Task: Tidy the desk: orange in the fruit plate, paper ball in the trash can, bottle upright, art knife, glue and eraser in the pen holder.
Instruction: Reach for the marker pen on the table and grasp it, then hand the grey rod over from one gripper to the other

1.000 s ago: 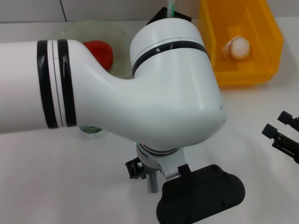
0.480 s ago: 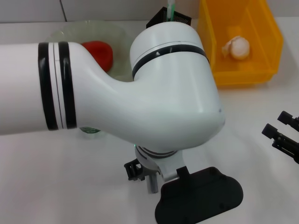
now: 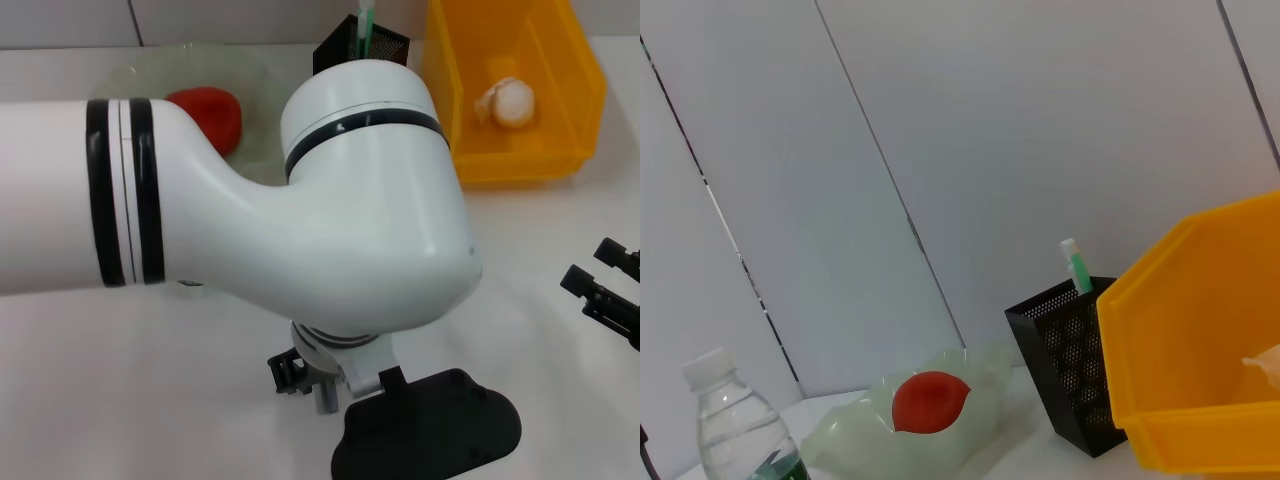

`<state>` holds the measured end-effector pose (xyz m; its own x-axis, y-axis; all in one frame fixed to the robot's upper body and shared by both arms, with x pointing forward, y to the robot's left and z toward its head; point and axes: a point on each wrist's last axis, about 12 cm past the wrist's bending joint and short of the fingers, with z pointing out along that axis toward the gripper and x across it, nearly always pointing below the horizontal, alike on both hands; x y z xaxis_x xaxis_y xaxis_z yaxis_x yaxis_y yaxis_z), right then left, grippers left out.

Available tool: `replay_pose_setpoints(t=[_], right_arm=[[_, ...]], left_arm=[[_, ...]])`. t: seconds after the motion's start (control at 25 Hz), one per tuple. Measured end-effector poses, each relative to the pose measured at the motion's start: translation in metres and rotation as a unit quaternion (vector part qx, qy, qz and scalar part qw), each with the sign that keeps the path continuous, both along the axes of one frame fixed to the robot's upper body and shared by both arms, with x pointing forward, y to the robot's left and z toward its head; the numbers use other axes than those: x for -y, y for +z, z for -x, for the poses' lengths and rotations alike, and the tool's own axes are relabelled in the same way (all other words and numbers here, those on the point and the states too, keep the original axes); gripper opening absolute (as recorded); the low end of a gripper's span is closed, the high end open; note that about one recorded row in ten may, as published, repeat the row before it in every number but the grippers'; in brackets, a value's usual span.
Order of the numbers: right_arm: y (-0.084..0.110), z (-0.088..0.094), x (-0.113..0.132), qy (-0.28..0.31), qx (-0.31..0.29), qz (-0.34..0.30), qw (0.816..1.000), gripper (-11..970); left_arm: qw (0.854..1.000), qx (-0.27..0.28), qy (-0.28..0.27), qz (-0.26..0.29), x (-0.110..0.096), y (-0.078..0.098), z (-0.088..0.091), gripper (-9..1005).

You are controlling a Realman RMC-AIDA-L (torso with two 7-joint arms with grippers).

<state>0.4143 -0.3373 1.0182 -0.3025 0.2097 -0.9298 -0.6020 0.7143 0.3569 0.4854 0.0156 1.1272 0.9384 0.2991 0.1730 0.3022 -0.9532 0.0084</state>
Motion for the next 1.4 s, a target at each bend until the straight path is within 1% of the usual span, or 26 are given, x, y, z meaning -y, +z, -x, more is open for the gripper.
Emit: replay_pose_setpoints(t=[0.4, 0.8, 0.96, 1.16, 1.4], right_arm=[[0.0001, 0.0000, 0.0000, 0.000, -0.002, -0.002, 1.000, 785], [0.0009, 0.0004, -0.0003, 0.001, 0.000, -0.006, 1.000, 785], [0.0011, 0.0004, -0.0001, 0.001, 0.000, -0.007, 1.000, 785], [0.0013, 0.0003, 0.0000, 0.001, -0.002, -0.009, 1.000, 785], [0.0053, 0.0008, 0.0009, 0.007, 0.002, -0.020, 1.000, 784]], left_arm=[[1.000, 0.000, -0.007, -0.002, -0.0004, -0.0023, -0.0012, 249], [1.000, -0.003, -0.012, -0.001, -0.0003, -0.0041, -0.0006, 244], [1.000, -0.002, -0.012, -0.001, -0.0014, -0.0067, -0.0030, 242], [1.000, 0.000, -0.018, -0.006, -0.0020, -0.0077, -0.0034, 193], [1.000, 0.006, -0.024, -0.004, -0.0011, -0.0063, -0.0024, 179]])
